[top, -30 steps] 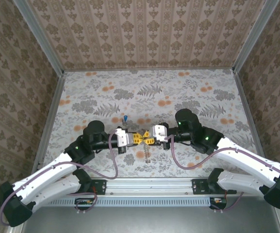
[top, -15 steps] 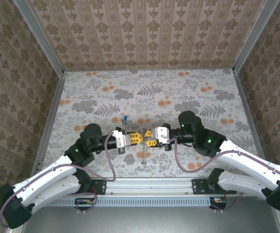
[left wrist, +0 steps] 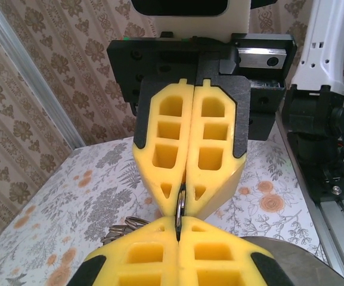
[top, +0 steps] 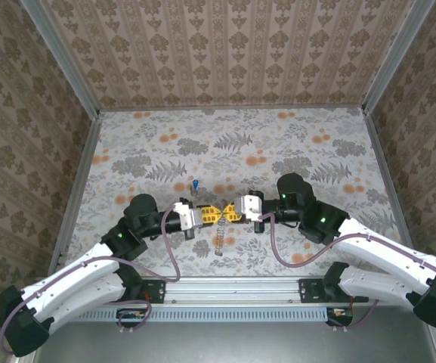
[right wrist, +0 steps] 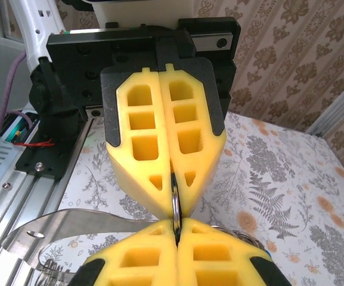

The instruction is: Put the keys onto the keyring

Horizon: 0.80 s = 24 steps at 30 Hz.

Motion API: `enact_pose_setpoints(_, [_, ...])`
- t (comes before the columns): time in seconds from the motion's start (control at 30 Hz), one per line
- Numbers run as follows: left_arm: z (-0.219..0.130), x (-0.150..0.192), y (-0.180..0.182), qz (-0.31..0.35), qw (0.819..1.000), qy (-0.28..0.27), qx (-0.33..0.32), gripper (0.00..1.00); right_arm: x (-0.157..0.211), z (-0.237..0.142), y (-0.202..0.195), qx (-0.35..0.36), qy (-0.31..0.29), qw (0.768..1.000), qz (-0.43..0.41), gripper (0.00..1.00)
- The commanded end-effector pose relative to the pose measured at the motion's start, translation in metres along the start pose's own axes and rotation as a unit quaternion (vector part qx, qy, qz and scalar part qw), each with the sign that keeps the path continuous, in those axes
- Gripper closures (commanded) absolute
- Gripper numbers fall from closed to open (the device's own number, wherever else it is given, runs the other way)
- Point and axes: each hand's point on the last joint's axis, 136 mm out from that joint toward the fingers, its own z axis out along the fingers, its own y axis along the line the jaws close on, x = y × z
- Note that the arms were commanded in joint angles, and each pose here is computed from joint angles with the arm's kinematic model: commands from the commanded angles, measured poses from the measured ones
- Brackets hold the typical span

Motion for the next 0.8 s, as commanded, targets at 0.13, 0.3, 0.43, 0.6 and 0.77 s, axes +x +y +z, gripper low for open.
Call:
enact_pose_setpoints(0.13, [-0.013, 0.007, 0.015, 0.010, 0.997, 0.044, -0.055, 1.00, 0.014, 0.003, -0.003, 0.020, 0.003, 1.000, 0.007, 0.60])
enact_pose_setpoints(0.3, [-0.046, 0.040, 0.034, 0.024, 0.983, 0.125, -0.131, 1.00, 0.041, 0.006, -0.023, 0.059, -0.004, 0.997, 0.054, 0.59])
enact_pose_setpoints(0.43, [-0.080, 0.051, 0.053, 0.034, 0.963, 0.188, -0.192, 1.00, 0.068, 0.020, -0.048, 0.104, 0.029, 0.986, 0.129, 0.56])
enact_pose_setpoints(0.6, [-0.127, 0.070, 0.074, -0.017, 0.919, 0.289, -0.267, 1.00, 0.100, 0.042, -0.094, 0.190, 0.079, 0.930, 0.305, 0.60])
enact_pose_setpoints(0.77, [-0.187, 0.096, 0.100, -0.108, 0.841, 0.325, -0.419, 1.00, 0.143, 0.065, -0.122, 0.262, 0.130, 0.856, 0.426, 0.65])
